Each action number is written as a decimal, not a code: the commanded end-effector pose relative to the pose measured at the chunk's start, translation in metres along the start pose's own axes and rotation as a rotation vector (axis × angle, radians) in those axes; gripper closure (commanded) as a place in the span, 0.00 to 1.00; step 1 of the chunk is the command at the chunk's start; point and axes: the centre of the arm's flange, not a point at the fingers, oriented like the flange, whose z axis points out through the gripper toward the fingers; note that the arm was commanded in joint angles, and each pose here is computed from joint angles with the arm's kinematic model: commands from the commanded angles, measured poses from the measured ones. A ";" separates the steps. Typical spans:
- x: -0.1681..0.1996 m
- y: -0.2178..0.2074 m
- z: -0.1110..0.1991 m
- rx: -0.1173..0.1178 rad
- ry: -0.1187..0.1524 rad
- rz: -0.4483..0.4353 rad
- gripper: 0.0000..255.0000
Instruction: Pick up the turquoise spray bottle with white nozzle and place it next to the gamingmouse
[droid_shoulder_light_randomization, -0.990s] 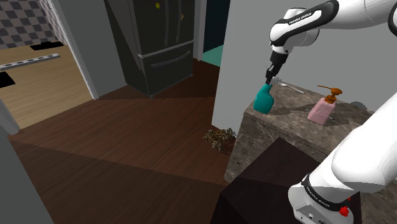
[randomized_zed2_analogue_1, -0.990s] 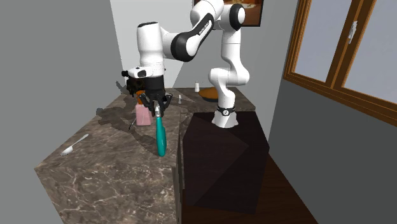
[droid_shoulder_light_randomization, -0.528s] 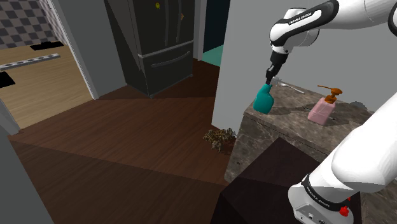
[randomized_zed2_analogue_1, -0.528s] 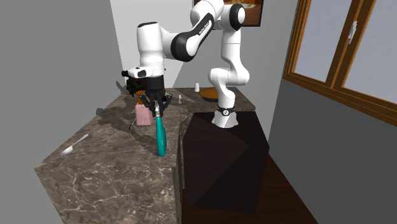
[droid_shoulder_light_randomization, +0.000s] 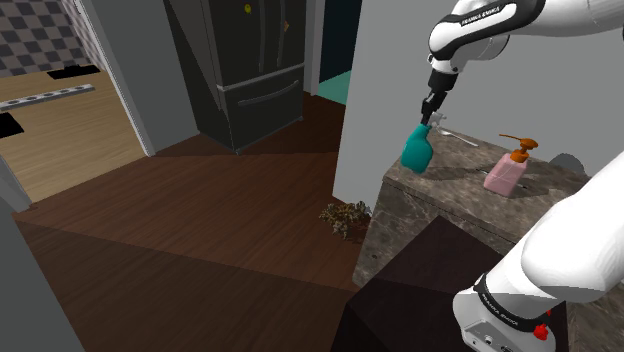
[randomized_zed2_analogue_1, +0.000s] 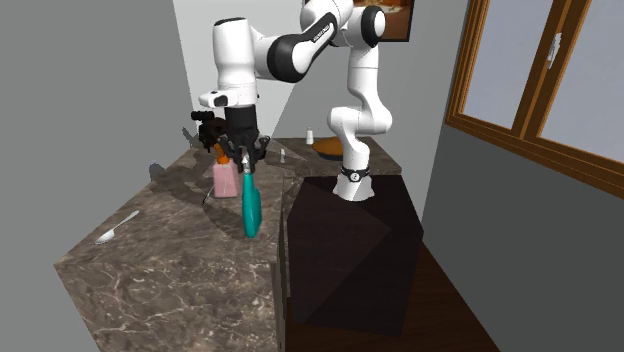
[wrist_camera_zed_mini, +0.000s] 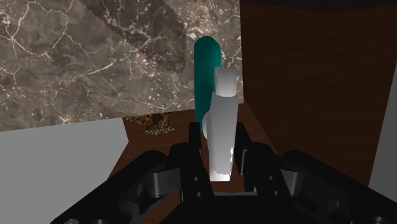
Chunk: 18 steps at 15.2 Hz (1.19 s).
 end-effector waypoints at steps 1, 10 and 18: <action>0.001 0.000 -0.010 0.000 0.000 0.000 1.00; 0.001 0.000 -0.058 0.000 0.000 0.000 1.00; 0.001 0.000 -0.100 0.000 0.000 0.000 1.00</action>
